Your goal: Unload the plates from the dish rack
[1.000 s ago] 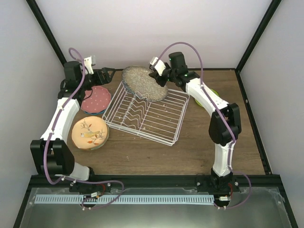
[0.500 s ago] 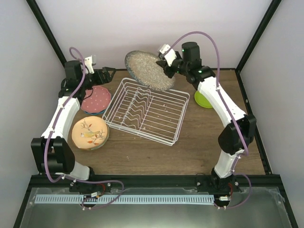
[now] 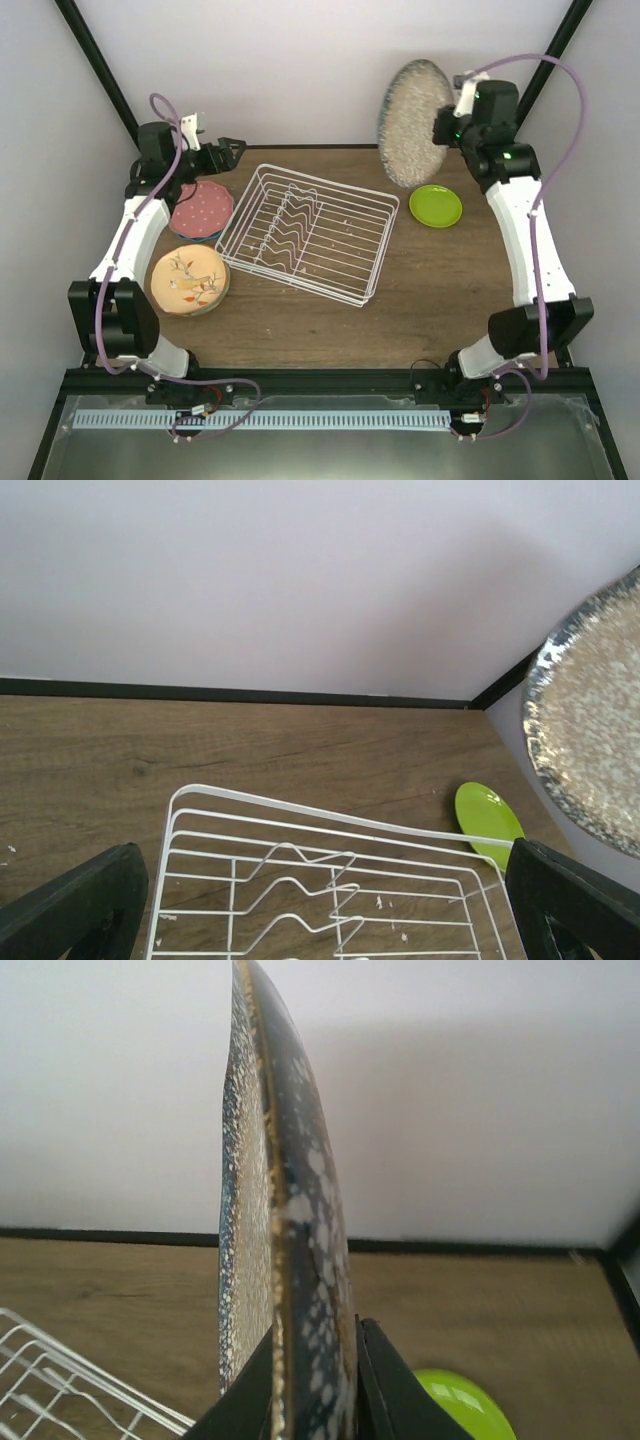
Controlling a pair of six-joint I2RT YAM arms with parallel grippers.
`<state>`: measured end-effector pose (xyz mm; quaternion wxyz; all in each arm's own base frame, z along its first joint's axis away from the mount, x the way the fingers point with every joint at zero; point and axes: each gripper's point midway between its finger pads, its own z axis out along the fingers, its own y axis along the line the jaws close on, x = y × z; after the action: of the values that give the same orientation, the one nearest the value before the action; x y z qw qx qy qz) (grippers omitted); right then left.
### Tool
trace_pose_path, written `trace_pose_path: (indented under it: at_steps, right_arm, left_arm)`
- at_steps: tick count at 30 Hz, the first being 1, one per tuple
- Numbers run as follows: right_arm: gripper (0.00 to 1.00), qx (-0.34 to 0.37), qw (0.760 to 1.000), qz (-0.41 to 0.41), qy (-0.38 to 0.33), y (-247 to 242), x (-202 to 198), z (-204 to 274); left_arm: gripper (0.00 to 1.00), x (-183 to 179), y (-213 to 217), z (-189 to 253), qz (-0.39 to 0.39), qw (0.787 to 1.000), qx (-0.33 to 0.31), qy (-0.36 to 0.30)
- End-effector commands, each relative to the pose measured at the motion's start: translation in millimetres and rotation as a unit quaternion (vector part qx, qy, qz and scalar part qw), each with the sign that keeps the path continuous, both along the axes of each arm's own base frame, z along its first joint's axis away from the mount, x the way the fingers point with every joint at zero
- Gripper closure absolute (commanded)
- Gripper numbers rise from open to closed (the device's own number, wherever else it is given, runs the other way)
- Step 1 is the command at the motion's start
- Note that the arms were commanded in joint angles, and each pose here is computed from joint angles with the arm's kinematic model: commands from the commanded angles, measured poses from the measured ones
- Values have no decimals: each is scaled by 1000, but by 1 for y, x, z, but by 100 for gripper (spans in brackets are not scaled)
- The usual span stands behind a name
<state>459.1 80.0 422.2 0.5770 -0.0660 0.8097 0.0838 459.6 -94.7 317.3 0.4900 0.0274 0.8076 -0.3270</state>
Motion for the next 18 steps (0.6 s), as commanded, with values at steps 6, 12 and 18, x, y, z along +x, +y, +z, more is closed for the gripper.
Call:
trace_pose_path:
  at_steps: [6,12,18]
  right_arm:
    - [99,174,956,-235,-19,-84,-112,6]
    - [99,228,920,-317,44,-102,-159,-53]
    - [99,265,887,-368,86,-111,-186,-93]
  left_arm:
    - [0,8,-5,1,-27,1000,2,-1]
    - [0,13,-9,-5,-41,999,-1,6]
    - [0,21,-12,-8,-49,999,-10,12]
